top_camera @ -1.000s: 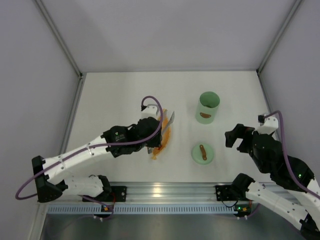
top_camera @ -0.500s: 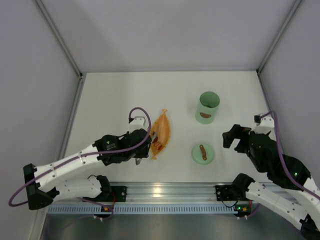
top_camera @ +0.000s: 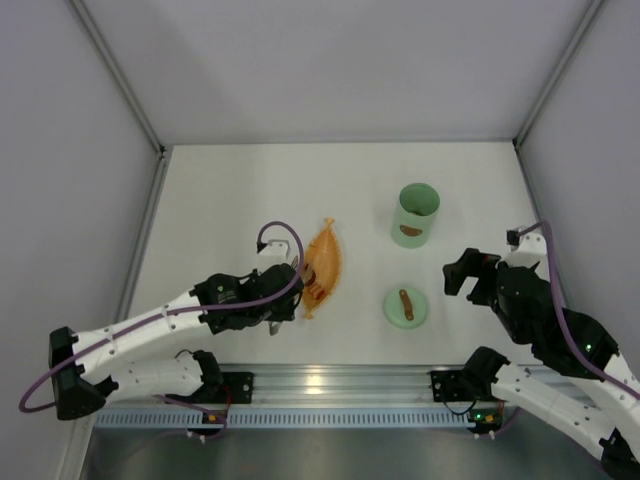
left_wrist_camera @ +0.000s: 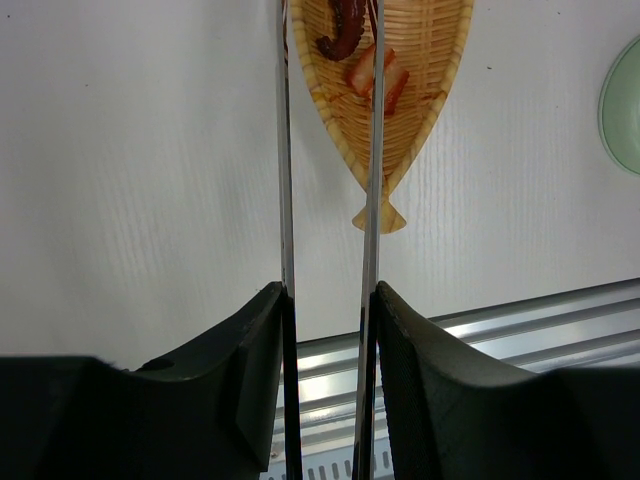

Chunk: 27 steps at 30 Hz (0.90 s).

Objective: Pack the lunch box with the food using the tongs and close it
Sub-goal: Pick up the fake food from the plate.

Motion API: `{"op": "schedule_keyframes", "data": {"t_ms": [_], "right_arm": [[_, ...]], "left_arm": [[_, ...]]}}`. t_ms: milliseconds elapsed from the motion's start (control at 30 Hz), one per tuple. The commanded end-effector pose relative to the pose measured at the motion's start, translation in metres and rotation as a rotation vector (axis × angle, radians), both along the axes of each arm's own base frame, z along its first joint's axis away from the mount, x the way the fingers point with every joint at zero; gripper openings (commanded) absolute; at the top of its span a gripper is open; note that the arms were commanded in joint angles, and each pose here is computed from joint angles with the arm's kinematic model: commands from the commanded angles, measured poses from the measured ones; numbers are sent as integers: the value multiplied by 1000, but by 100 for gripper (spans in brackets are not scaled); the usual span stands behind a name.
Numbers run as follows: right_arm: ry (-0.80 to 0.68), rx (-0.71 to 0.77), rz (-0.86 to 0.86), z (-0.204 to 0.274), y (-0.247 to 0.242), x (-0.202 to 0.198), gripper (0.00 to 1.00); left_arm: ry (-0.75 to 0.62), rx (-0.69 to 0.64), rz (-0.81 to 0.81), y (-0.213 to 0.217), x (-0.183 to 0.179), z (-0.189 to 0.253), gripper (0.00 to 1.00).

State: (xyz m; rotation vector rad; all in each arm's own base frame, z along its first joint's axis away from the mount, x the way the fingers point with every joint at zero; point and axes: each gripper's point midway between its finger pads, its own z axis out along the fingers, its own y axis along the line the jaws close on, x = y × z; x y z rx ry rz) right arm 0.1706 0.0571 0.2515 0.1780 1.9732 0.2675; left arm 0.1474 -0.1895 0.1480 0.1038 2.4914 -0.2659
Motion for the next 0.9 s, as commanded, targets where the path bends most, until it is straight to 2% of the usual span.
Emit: {"op": "schedule_keyframes", "data": {"t_ms": [0,867], "right_arm": [[-26,33,7,7,6,3,99],[-30,27,5,9,3,2,100]], "left_arm": [[-18,-46,0,-9,4,4,44],[12,-10,-28,-23,7,-15,45]]}}
